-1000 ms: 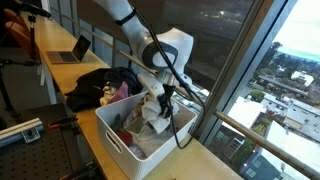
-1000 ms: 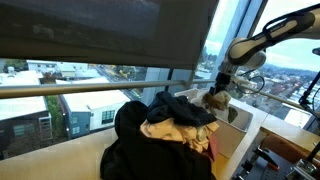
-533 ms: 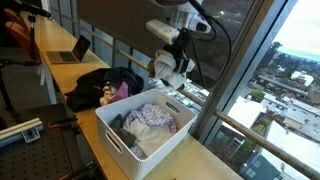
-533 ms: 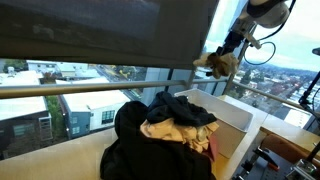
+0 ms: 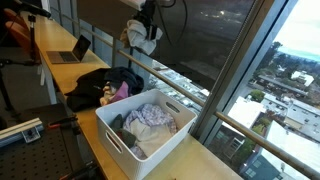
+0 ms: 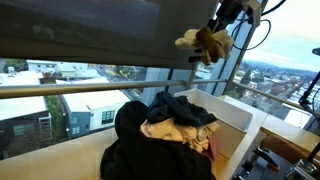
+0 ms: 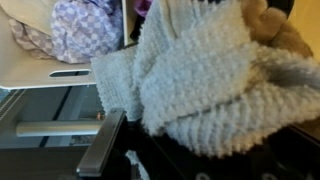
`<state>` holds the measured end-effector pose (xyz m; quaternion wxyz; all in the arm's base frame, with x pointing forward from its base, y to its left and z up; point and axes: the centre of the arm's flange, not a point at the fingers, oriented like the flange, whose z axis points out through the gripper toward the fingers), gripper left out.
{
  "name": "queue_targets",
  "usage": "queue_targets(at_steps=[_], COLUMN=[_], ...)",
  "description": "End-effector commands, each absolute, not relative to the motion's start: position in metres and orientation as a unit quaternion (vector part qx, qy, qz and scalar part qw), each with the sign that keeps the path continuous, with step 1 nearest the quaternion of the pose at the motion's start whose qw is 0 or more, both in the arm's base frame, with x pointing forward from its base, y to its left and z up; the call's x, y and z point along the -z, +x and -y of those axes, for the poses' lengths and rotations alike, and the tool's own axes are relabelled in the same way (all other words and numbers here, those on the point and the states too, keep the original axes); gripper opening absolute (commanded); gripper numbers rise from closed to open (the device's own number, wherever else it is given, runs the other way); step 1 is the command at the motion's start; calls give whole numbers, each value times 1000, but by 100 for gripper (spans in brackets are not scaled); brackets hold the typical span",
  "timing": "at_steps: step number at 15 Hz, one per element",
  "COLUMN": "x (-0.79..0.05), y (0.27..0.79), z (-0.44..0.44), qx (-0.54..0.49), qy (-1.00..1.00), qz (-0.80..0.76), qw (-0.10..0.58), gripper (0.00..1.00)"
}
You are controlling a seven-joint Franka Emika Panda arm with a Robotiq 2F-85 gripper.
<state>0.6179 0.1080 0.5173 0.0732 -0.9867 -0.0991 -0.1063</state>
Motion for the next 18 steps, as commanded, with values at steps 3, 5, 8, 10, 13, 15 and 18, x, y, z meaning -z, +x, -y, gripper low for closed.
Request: queue_targets(at_steps=[3, 5, 8, 10, 13, 15, 18], x=[-446, -424, -392, -364, -322, -289, -236], y=[607, 609, 615, 614, 612, 616, 620], z=[-173, -176, -180, -189, -204, -214, -220], qx=[71, 57, 36, 17, -10, -34, -64], qy=[-983, -983, -983, -984, -982, -981, -980], qz=[157, 164, 165, 168, 177, 180, 182], qw=[68, 66, 64, 62, 61, 62, 44], gripper=[5, 5, 5, 5, 5, 5, 5])
